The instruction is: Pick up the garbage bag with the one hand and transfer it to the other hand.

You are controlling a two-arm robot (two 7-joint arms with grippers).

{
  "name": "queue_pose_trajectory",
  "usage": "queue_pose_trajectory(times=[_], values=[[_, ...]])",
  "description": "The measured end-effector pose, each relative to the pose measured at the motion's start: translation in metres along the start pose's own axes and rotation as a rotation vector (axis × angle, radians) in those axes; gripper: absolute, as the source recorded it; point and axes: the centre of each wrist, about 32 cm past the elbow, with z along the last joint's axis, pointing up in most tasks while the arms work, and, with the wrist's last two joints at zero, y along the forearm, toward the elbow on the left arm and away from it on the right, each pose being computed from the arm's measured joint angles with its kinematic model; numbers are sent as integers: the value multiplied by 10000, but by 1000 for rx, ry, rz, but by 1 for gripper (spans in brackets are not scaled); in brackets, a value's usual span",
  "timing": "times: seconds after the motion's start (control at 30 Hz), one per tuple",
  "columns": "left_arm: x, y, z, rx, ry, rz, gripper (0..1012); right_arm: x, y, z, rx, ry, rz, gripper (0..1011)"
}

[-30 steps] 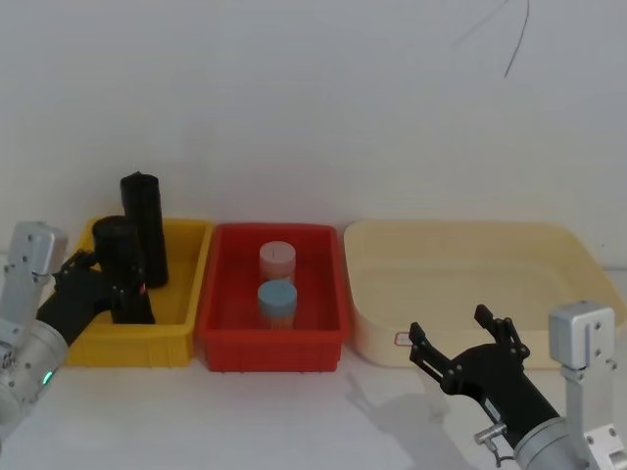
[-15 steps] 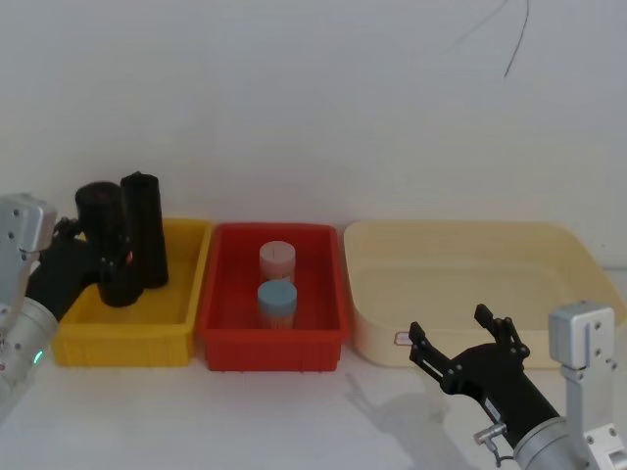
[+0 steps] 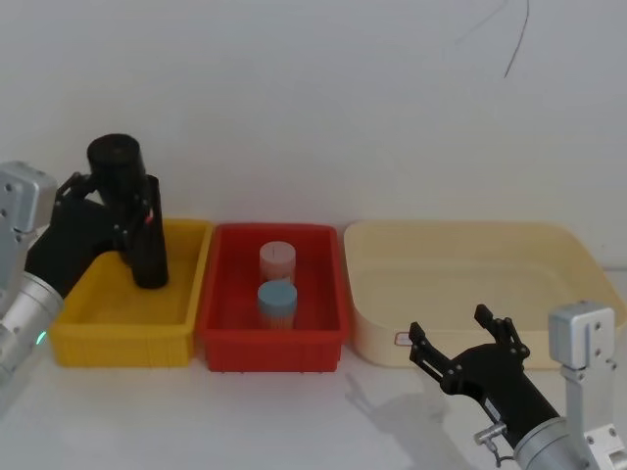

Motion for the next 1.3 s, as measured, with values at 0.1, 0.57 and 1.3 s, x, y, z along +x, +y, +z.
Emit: queue_pose_trajectory(times=[0.1, 0.57, 1.3], values=[[-30, -7, 61, -30, 6, -31, 523, 0, 0, 0, 0, 0, 0, 1000], [-188, -66, 193, -114, 79, -203, 523, 0, 0, 0, 0, 0, 0, 1000], [-482, -271, 175, -154, 264, -495, 523, 0, 0, 0, 0, 0, 0, 1000]])
